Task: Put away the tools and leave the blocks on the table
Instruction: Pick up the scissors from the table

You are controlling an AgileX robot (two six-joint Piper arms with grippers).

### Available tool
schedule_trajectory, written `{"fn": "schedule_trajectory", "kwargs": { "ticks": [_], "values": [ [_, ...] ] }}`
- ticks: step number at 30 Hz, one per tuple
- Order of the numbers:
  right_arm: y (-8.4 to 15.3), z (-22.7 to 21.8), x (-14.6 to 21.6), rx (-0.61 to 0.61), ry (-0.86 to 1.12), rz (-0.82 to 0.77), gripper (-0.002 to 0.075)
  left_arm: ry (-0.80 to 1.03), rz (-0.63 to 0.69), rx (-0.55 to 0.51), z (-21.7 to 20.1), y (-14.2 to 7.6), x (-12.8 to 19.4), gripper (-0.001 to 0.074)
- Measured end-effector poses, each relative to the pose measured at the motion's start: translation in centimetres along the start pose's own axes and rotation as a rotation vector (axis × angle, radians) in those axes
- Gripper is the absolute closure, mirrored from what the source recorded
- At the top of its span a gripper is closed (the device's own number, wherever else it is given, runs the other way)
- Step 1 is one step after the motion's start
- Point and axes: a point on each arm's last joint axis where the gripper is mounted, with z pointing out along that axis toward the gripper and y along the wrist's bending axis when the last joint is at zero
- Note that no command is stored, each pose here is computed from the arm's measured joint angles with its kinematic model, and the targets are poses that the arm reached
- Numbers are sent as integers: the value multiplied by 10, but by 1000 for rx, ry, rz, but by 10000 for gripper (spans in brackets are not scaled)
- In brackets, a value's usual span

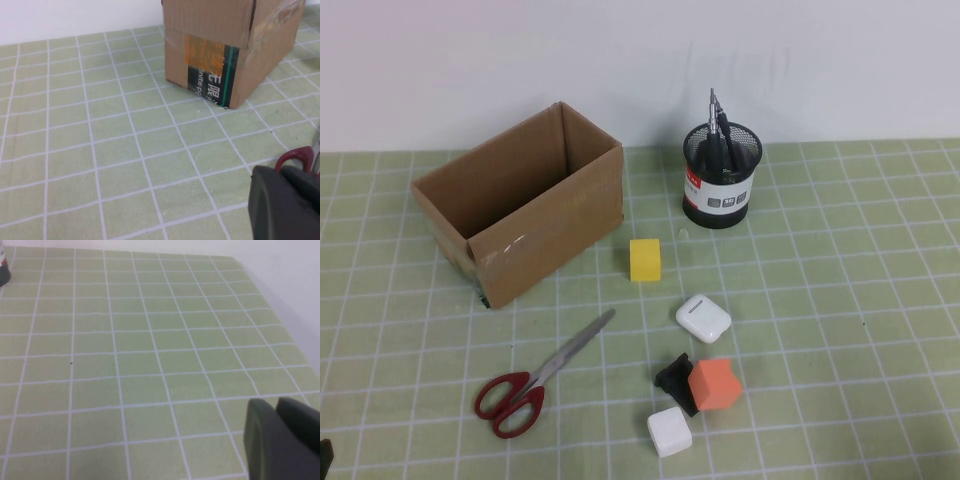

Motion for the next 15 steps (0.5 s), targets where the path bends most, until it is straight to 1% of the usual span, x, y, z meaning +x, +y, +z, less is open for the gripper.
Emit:
{"fn": "schedule_trajectory", "kwargs": {
  "ticks": [7, 10, 12, 15],
  "values": [
    [0, 0, 0, -1, 0, 2, 733, 0, 2, 0, 0, 0, 0, 739],
    [0, 0, 0, -1, 0, 2, 733, -30, -7, 0, 0, 0, -2, 739],
    [0, 0, 0, -1, 0, 2, 733, -131, -21, -9, -1, 1, -11, 739],
    [0, 0, 0, -1, 0, 2, 733, -392, -29, -42, -7, 4, -34, 739]
  ]
}}
